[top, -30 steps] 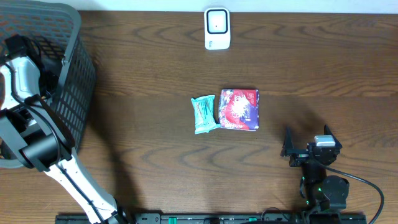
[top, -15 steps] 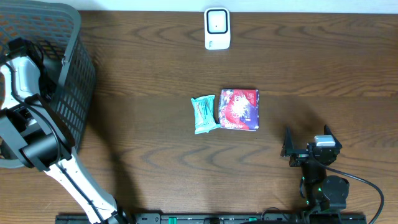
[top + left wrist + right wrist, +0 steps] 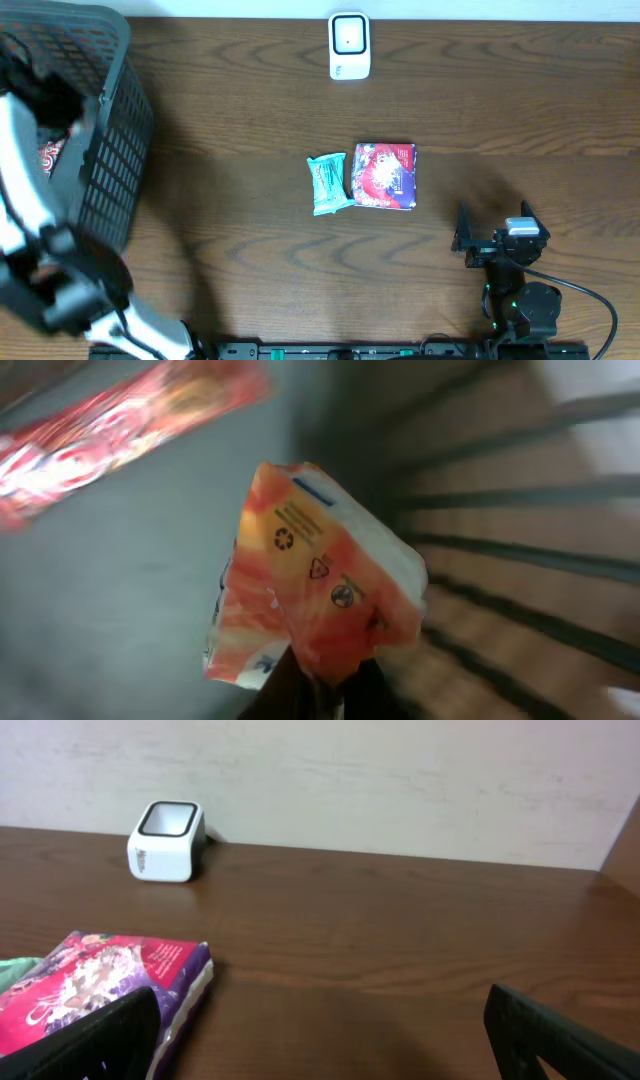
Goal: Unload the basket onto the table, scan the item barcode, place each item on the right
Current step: 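Reach the left gripper into the basket and grasp the small orange box, then place the small orange box above the green pack with the left gripper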
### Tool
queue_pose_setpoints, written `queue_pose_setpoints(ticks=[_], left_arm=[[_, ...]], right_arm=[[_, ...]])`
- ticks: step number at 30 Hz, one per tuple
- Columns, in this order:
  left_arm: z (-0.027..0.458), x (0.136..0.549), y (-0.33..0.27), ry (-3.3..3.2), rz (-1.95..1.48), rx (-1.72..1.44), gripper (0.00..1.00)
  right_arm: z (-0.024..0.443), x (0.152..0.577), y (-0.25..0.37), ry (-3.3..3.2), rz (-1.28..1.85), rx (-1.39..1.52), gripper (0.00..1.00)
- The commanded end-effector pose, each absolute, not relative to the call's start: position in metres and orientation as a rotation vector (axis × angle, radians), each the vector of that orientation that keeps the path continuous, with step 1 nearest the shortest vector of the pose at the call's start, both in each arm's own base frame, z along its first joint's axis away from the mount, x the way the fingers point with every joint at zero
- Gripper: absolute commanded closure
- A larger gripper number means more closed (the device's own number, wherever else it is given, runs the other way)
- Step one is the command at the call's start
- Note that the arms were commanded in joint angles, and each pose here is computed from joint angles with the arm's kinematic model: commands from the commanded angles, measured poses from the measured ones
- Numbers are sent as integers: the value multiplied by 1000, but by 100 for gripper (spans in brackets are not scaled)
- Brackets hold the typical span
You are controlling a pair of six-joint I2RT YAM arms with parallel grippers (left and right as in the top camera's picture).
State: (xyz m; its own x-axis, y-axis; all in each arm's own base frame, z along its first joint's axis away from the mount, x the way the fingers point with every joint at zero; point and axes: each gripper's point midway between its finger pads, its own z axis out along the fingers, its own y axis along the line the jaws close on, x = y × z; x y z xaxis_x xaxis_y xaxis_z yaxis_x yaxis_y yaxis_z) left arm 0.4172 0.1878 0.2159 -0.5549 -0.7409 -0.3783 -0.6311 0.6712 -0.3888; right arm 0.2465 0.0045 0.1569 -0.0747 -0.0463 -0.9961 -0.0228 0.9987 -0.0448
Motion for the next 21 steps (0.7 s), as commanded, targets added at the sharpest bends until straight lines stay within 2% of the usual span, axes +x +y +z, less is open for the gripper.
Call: queue_pose_setpoints(ticks=[1,6,10,14,21], left_arm=[[299,420,136,2174,-631,-970,93],[361,399,80,2115,-657,-765,93],[372,383,11,2194,-731,-590,93],[352,371,-61,2358,-748,-397,93],[281,362,-160,2612,-607,-165,93]], right_arm=[[156,246,3,1648,-33,-58,1],[156,246,3,1648,-33,-58,1],[156,246,3,1648,-33,-58,1],[156,246,3,1648,-33,-58,1],[156,246,3,1648,-33,-58,1]])
